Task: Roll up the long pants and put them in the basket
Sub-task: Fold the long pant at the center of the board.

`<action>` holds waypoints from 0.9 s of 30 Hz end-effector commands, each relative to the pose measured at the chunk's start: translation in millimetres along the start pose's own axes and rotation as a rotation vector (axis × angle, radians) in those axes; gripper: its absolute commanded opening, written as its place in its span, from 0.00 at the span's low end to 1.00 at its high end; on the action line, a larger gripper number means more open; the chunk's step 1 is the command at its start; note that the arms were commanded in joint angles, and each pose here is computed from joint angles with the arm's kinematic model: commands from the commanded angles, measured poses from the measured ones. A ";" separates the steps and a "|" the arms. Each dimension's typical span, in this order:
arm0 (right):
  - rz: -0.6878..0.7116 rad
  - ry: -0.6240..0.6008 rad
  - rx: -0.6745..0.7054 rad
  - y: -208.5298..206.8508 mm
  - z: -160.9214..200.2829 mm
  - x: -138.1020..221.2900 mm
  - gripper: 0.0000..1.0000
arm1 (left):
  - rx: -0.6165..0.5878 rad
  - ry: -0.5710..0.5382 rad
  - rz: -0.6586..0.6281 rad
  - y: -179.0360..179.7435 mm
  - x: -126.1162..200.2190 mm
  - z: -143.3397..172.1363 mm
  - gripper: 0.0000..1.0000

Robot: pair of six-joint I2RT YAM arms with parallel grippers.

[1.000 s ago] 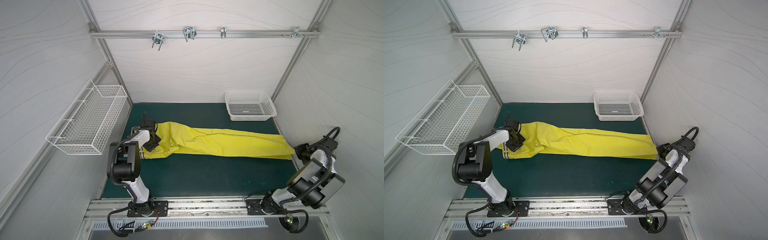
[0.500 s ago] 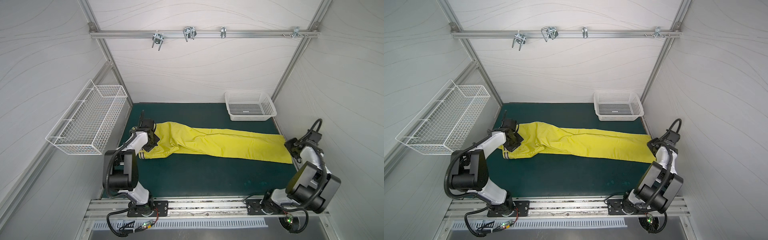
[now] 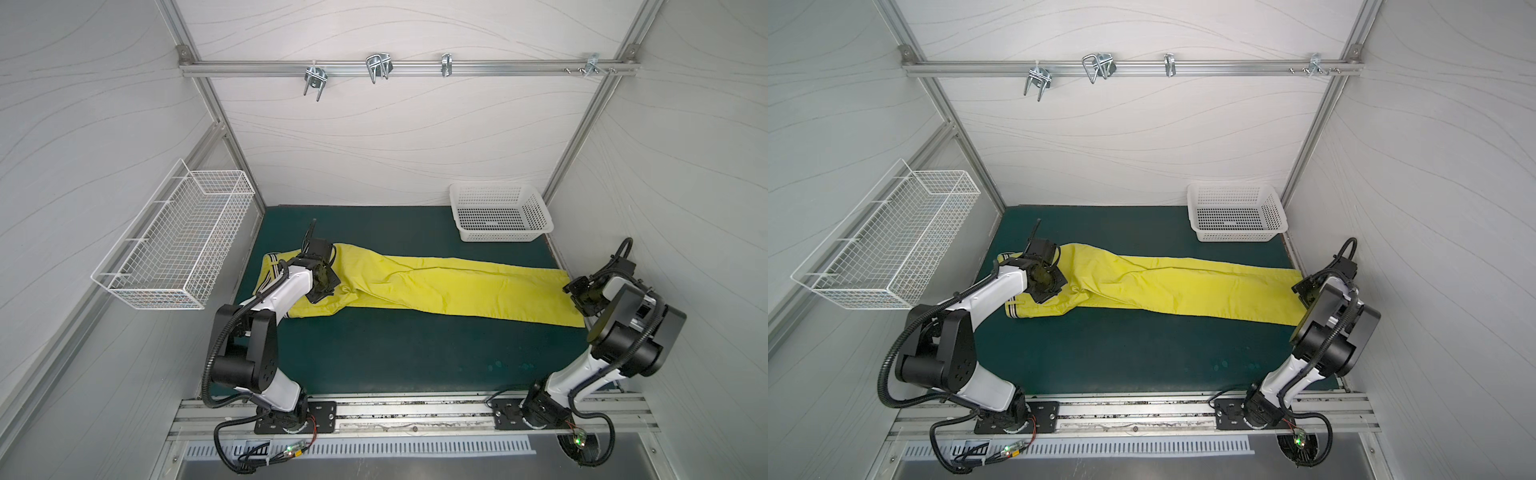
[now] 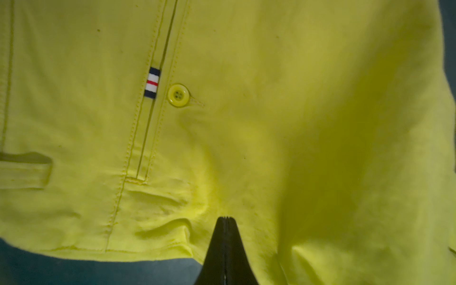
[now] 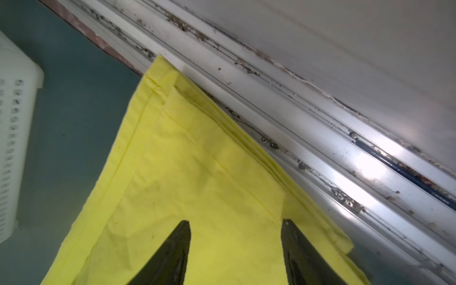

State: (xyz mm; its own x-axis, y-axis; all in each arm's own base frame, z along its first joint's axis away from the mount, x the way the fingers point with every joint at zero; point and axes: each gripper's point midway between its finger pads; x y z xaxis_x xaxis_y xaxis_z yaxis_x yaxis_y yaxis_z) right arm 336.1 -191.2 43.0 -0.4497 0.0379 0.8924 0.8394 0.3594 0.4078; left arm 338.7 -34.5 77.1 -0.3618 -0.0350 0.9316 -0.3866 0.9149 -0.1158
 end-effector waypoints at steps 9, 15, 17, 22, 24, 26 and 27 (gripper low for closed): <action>0.014 0.019 0.021 -0.7 -2.4 0.6 0.76 | -0.068 -0.107 0.094 -18.0 48.3 -15.1 0.00; 0.040 -0.051 0.028 -4.6 -9.1 16.1 0.76 | -0.065 -0.089 0.115 -22.2 47.1 -12.3 0.00; 0.058 -0.059 0.034 -5.9 -13.2 16.7 0.76 | -0.064 -0.080 0.114 -21.8 44.7 -9.9 0.00; 0.077 -0.038 0.064 -4.6 -10.4 5.4 0.74 | -0.070 -0.074 0.117 -21.6 43.3 -7.5 0.00; 0.101 -0.041 0.089 -5.3 -9.0 1.2 0.74 | -0.082 -0.073 0.116 -22.5 44.4 -8.6 0.00; 0.097 -0.031 0.091 -4.3 -8.2 -2.2 0.74 | -0.090 -0.074 0.111 -22.2 46.4 -10.4 0.00; 0.091 -0.024 0.092 -3.0 -7.6 -4.5 0.74 | -0.093 -0.075 0.109 -22.0 47.3 -10.9 0.00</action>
State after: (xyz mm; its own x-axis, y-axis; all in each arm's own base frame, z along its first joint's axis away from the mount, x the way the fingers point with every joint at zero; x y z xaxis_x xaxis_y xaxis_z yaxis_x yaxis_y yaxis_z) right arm 334.6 -195.5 42.6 -0.3973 0.0881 0.9135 0.8464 0.4197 0.3277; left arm 332.3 -50.1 114.5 -0.4416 0.0402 0.8963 -0.2946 0.9371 -0.1872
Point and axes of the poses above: each gripper's point midway between its finger pads, its own x axis back along the fingers, its own y axis along the line the jaws close on, z = x × y, and after that the axes turned 15 degrees about -x, right-handed
